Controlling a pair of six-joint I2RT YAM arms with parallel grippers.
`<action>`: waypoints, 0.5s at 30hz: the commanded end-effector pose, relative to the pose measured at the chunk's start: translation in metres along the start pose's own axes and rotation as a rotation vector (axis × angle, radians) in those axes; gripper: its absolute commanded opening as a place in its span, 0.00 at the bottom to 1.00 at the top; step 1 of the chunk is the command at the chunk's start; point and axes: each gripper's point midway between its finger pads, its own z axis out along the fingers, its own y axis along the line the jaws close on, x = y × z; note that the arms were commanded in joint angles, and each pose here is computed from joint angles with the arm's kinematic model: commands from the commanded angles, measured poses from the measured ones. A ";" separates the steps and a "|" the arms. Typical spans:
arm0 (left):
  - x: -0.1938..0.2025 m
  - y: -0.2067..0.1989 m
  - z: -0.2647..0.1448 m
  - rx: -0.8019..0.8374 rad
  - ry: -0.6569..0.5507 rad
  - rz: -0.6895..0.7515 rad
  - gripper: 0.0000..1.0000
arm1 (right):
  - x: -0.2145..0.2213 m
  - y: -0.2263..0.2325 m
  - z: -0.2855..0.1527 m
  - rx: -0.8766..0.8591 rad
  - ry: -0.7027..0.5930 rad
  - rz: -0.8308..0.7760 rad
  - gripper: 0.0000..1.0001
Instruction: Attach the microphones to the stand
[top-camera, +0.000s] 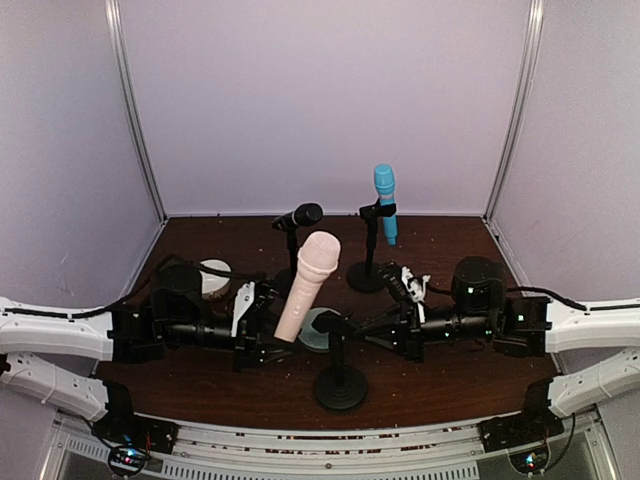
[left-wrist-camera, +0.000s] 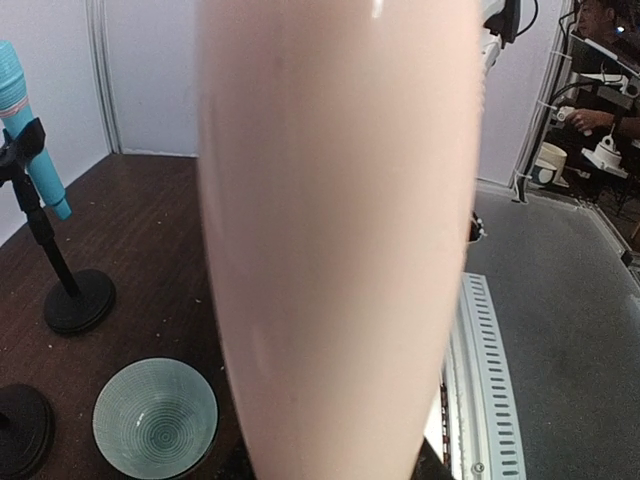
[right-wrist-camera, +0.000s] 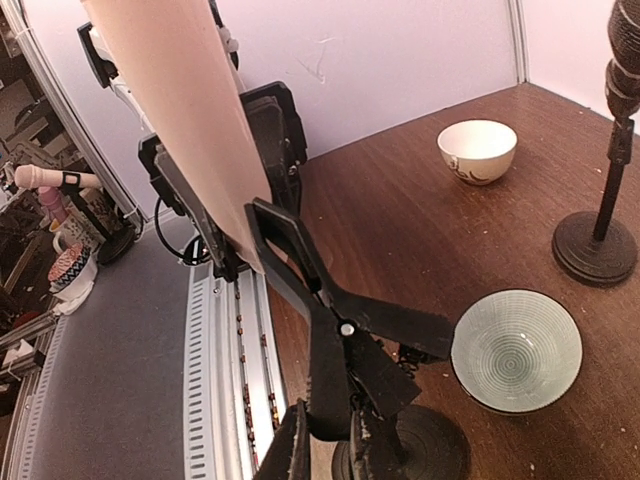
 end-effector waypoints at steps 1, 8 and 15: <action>-0.015 0.004 -0.016 -0.055 -0.066 0.014 0.01 | -0.064 0.021 0.004 -0.055 -0.206 -0.078 0.00; -0.012 0.006 -0.031 -0.103 -0.053 0.032 0.01 | -0.067 0.023 0.016 -0.072 -0.228 -0.078 0.00; -0.002 0.007 -0.033 -0.108 -0.023 0.024 0.00 | -0.044 0.021 0.023 -0.062 -0.144 -0.063 0.11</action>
